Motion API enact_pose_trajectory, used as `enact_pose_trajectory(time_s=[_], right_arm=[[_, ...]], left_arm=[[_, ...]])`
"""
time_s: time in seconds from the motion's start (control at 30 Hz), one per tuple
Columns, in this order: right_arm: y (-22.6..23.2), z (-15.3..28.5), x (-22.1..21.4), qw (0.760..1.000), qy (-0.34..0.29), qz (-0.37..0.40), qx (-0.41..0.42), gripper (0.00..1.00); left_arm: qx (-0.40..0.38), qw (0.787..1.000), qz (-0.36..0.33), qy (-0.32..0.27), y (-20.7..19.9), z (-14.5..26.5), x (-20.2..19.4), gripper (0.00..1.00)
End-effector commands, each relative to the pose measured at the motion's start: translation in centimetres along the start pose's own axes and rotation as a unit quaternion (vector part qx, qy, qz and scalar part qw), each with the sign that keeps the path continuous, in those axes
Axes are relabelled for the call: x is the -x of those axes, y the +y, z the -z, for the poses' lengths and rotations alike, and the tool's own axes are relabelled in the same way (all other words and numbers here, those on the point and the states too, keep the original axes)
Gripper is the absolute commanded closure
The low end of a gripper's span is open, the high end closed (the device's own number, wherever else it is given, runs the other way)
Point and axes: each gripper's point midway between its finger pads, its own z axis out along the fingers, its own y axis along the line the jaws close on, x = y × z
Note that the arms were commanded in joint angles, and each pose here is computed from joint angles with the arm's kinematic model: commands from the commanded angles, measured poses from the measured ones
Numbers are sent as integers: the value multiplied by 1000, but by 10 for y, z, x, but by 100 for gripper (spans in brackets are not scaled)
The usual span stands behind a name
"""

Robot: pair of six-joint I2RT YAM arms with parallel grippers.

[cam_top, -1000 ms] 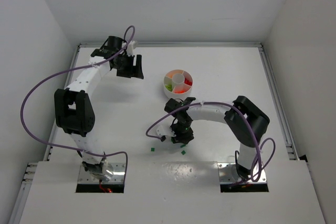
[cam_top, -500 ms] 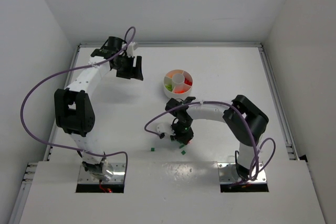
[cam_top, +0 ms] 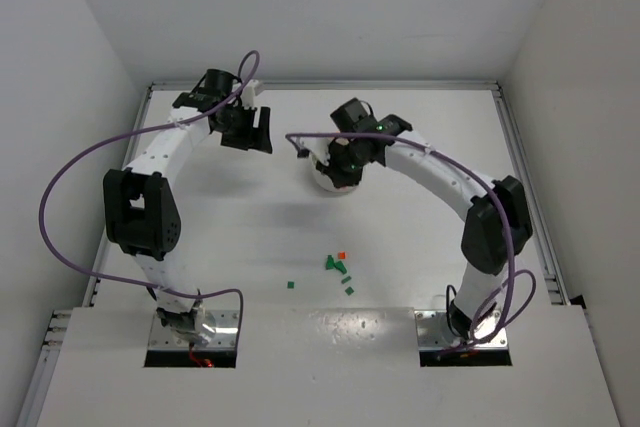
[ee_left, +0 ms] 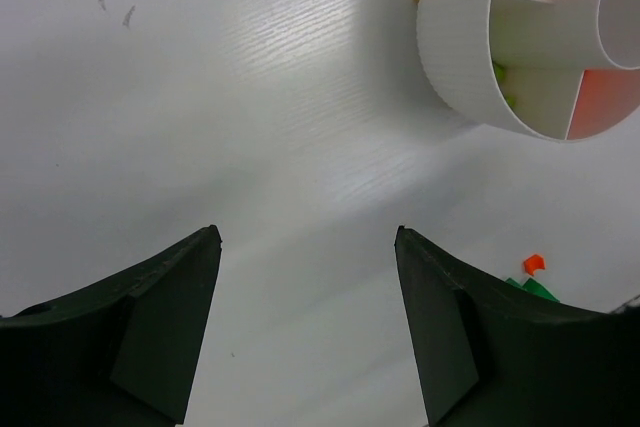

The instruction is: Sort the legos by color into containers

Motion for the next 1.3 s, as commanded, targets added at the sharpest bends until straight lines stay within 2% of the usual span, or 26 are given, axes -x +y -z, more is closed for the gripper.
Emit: enact_pose_trajectory(time_s=[0.0,0.1,0.47,0.6,0.7,0.77,0.97,1.0,1.1,1.27], right_arm=[[-36,9,21,998,-26,-40,-31,100],[-57,15,32,997,-41,-49,-49,100],[-73,11,26,996,-33,-56,-68,99],[-80,9,22,995,-29,-61,-75,92],[-84,7,16,994,-22,-66,-78,91],[-89,5,12,994,-19,-71,-84,84],[-97,-2,7,993,-6,-73,-94,76],[-101,1,12,992,-14,-70,-101,71],[-104,0,12,992,-12,-70,-105,64],[-86,18,21,995,-32,-60,-77,71]], left_arm=[[5,999,-11,-47,2,21,29,24],[9,998,-17,-62,1,27,41,24],[11,998,0,-64,6,23,44,24],[7,998,0,-63,5,21,45,24],[7,998,-1,-68,4,23,49,24],[7,998,0,-63,6,20,47,24],[7,998,0,-63,6,20,47,24],[7,998,0,-63,6,20,47,24],[7,998,0,-63,6,20,47,24],[11,998,0,-64,6,22,46,24]])
